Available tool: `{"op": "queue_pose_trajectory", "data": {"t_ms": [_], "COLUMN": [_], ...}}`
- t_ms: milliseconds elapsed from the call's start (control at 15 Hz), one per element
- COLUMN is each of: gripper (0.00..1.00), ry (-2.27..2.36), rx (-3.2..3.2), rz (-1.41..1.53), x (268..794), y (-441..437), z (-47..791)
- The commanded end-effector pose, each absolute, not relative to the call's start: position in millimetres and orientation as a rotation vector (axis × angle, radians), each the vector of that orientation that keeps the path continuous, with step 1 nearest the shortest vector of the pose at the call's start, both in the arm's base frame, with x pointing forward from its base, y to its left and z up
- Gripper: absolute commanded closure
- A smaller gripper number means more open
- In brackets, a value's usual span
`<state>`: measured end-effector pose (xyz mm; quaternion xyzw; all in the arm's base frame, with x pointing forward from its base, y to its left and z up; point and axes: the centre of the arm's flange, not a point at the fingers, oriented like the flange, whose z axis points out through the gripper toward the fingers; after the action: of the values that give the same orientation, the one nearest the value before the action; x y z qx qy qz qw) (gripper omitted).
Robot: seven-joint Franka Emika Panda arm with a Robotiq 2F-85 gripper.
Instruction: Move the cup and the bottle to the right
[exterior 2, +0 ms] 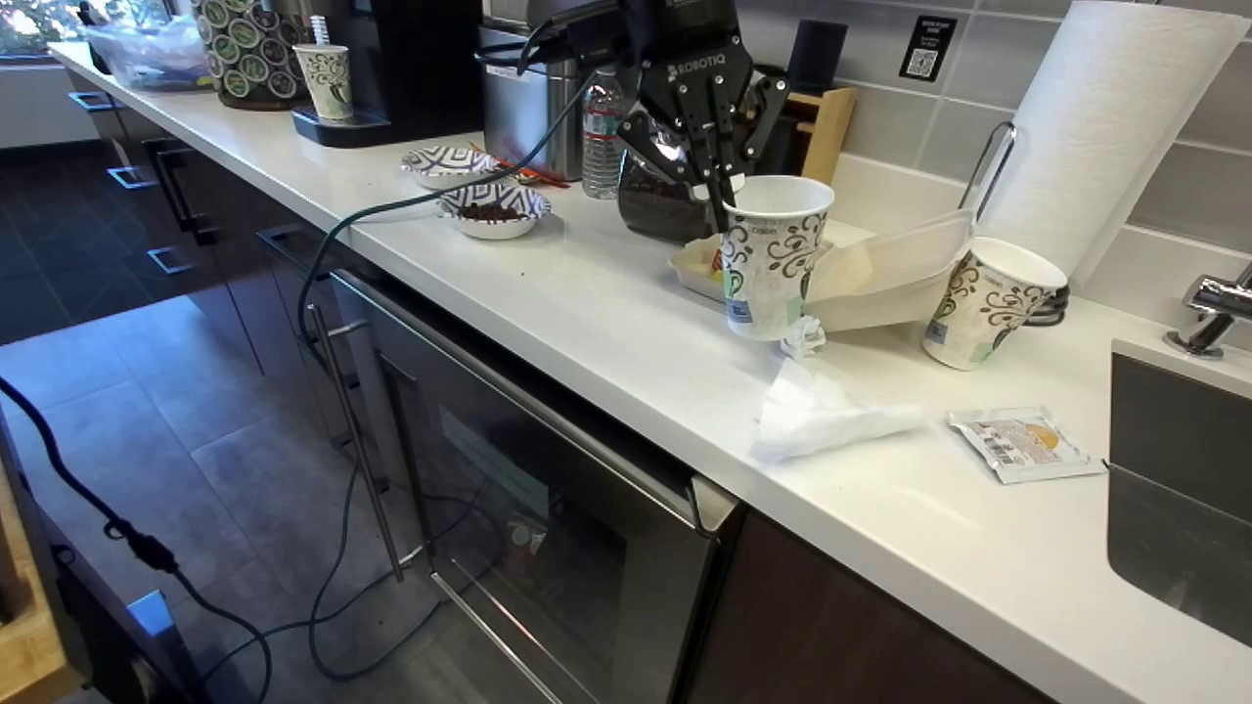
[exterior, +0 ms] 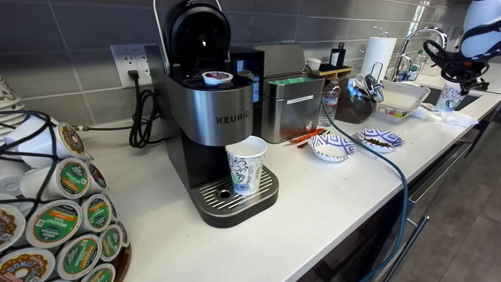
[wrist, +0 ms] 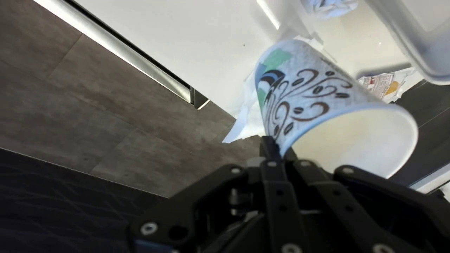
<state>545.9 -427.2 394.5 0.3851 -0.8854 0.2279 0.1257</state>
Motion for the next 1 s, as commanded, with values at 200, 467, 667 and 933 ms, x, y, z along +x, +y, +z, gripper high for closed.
{"op": "queue_pose_trajectory", "data": {"t_ms": [200,467,667,933], "gripper": [0.99,0.99,0.99,0.99], "ry": [-2.660,-2.732,-2.735,-2.704], "rx": [1.054,1.054,1.060,1.080], "rz": [0.519,0.390,0.387,0.407], "x": [537.4,542.8,546.7,546.6], "y": [-415.3,-396.4,-390.2,-385.5], "z": [383.8,377.9,369.3,362.4]}}
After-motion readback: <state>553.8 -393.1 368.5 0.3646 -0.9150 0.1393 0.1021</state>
